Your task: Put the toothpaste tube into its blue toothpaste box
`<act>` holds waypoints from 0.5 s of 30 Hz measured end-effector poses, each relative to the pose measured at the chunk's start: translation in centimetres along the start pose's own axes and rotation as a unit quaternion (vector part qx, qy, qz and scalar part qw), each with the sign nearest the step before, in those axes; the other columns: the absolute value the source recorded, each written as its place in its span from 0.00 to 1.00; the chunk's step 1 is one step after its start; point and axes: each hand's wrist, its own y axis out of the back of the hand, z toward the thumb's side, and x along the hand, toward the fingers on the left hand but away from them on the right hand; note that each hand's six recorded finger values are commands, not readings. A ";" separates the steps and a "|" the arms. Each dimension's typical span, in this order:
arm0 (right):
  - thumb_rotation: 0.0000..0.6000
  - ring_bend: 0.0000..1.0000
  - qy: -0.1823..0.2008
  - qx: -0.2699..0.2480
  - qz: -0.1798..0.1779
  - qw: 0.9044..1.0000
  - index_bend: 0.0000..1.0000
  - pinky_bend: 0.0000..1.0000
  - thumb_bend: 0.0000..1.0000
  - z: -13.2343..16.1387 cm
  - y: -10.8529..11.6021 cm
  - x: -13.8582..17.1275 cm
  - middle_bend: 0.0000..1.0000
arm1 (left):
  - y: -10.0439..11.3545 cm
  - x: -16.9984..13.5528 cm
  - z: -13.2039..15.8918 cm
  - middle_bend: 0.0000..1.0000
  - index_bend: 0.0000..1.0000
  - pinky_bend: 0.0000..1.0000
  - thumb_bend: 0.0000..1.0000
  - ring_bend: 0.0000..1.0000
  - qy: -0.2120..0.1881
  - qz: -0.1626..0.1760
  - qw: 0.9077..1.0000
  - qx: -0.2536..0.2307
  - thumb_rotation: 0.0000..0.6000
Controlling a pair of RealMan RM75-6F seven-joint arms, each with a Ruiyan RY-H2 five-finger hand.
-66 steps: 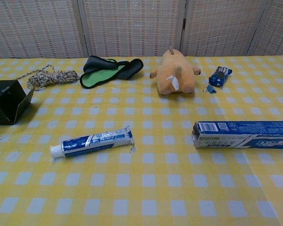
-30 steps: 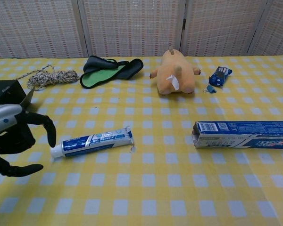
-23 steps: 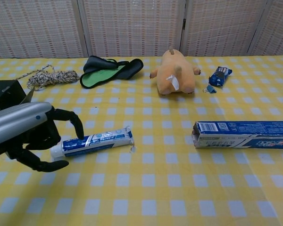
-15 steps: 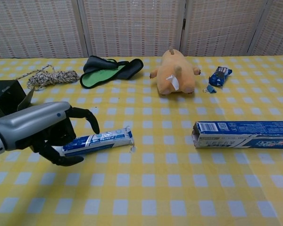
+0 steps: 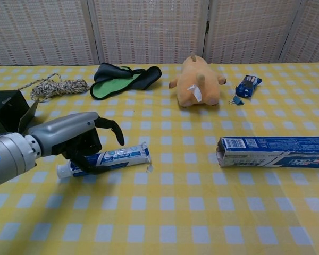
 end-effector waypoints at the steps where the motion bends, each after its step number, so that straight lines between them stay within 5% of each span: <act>1: 1.00 0.00 -0.001 0.000 -0.001 1.000 0.00 0.00 0.35 0.0 0.0 0.0 0.00 | -0.1 0.3 0.0 1.00 0.38 1.00 0.33 1.00 0.000 -0.001 1.000 0.002 1.00; 15: 1.00 0.00 -0.006 -0.002 -0.003 1.000 0.00 0.00 0.35 -0.5 0.3 0.0 0.00 | -1.2 2.4 0.3 1.00 0.37 1.00 0.36 1.00 0.010 -0.013 1.000 0.005 1.00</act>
